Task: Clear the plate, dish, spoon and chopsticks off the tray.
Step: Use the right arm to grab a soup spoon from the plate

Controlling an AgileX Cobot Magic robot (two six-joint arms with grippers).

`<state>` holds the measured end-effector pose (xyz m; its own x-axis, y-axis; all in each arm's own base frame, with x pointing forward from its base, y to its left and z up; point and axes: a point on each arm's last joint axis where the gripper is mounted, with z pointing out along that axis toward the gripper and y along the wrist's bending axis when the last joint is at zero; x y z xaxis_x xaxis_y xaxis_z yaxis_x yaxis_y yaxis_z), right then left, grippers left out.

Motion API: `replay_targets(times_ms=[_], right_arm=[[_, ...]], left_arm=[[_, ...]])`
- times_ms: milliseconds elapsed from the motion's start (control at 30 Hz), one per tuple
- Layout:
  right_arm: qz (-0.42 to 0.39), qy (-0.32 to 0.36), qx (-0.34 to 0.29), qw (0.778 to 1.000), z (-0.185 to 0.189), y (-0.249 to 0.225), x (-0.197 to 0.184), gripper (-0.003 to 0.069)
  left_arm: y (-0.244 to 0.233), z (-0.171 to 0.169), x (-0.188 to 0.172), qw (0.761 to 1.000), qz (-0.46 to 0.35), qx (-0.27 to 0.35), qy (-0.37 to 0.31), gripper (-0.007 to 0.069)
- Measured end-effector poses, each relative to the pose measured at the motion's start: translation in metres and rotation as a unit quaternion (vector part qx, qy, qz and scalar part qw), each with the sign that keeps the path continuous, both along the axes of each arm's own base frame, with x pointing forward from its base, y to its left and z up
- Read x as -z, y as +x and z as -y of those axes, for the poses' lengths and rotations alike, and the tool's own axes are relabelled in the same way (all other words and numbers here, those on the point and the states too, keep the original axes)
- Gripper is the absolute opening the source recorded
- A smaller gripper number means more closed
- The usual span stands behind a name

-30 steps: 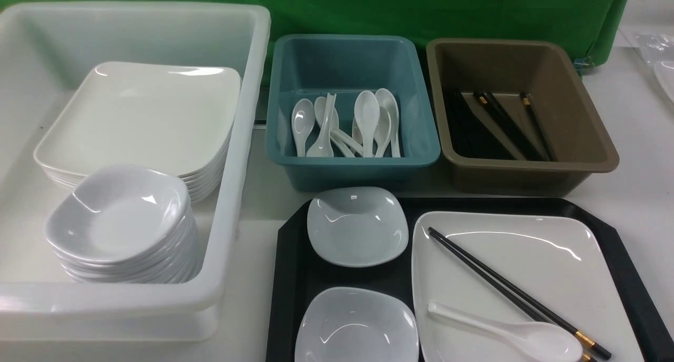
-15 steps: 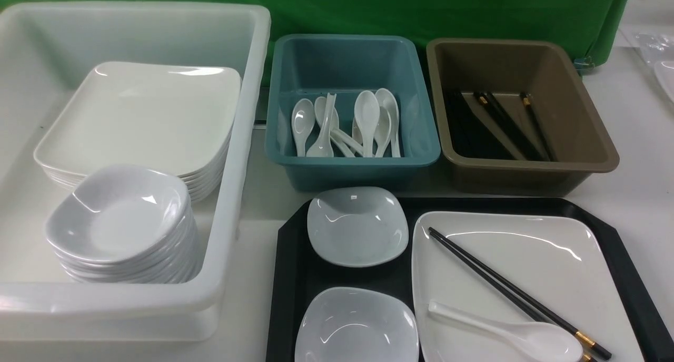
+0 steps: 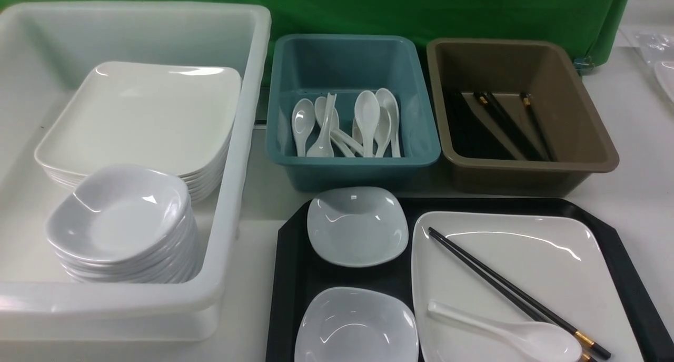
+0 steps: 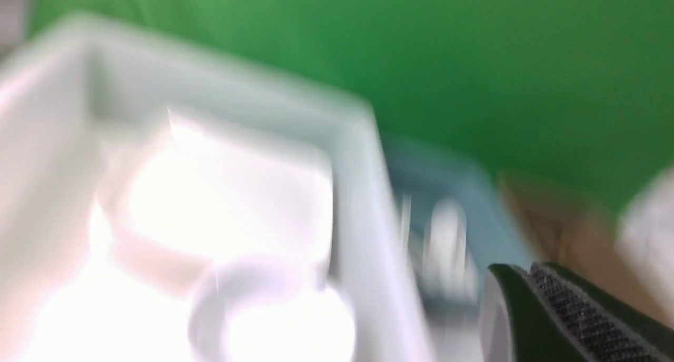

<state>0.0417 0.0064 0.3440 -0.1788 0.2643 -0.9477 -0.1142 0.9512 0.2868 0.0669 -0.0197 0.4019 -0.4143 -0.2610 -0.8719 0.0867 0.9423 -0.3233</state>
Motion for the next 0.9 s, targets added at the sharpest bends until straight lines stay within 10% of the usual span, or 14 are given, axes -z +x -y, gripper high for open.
replay_targets(times_ms=[167,333,533,900], right_arm=[[-0.195,-0.121,-0.093,0.969,-0.014,0.026,-0.03,0.0023],[-0.328,-0.265,-0.226,0.878,-0.057,0.082,-0.018,0.0036],[-0.391,-0.343,-0.309,0.796,-0.113,0.134,0.032,0.0227],[-0.446,-0.367,-0.322,0.75,-0.163,0.201,0.135,0.0475]], left_arm=[[0.035,0.016,0.016,0.985,-0.113,0.128,0.014,0.0016],[0.065,0.031,0.032,0.958,-0.19,0.212,0.007,0.0001],[0.072,0.038,0.054,0.934,-0.286,0.202,0.078,0.0001],[0.069,0.044,0.056,0.927,-0.296,0.209,0.096,0.0]])
